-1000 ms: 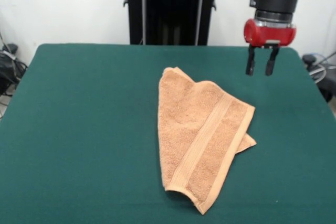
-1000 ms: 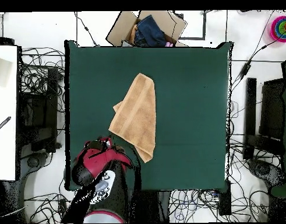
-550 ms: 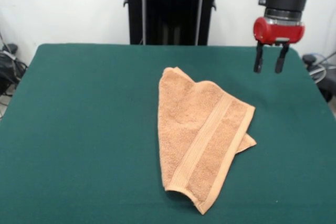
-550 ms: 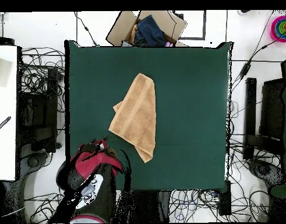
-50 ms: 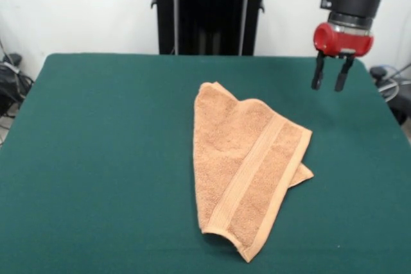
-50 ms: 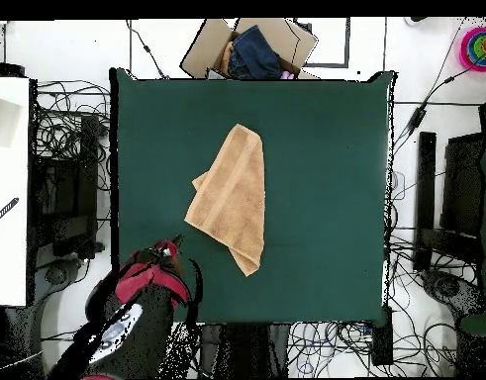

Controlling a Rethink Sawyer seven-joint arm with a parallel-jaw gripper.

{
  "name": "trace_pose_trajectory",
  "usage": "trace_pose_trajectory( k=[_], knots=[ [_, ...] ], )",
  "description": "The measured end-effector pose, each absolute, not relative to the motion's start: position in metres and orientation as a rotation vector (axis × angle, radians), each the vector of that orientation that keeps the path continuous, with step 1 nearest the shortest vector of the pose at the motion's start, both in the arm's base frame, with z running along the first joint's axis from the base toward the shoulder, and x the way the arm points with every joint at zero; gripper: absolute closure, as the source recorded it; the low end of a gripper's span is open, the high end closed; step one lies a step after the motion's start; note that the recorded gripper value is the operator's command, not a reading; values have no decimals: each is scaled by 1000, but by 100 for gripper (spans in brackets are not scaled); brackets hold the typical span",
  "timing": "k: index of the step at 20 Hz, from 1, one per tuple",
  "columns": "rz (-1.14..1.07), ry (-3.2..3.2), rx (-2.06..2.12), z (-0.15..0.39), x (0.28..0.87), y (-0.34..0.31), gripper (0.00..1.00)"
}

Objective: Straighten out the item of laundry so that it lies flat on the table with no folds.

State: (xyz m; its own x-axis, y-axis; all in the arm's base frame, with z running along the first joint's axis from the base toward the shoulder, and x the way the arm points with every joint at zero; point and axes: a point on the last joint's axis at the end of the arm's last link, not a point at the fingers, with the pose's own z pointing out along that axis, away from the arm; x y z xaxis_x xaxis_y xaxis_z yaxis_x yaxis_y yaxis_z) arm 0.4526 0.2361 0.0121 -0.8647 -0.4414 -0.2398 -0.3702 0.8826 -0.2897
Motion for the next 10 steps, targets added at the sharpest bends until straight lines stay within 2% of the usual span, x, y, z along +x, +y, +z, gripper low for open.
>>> trace_pose_trajectory(
  k=[10],
  knots=[
    [-656, 2623, -763, -25, 438, 243, 0]
  ],
)
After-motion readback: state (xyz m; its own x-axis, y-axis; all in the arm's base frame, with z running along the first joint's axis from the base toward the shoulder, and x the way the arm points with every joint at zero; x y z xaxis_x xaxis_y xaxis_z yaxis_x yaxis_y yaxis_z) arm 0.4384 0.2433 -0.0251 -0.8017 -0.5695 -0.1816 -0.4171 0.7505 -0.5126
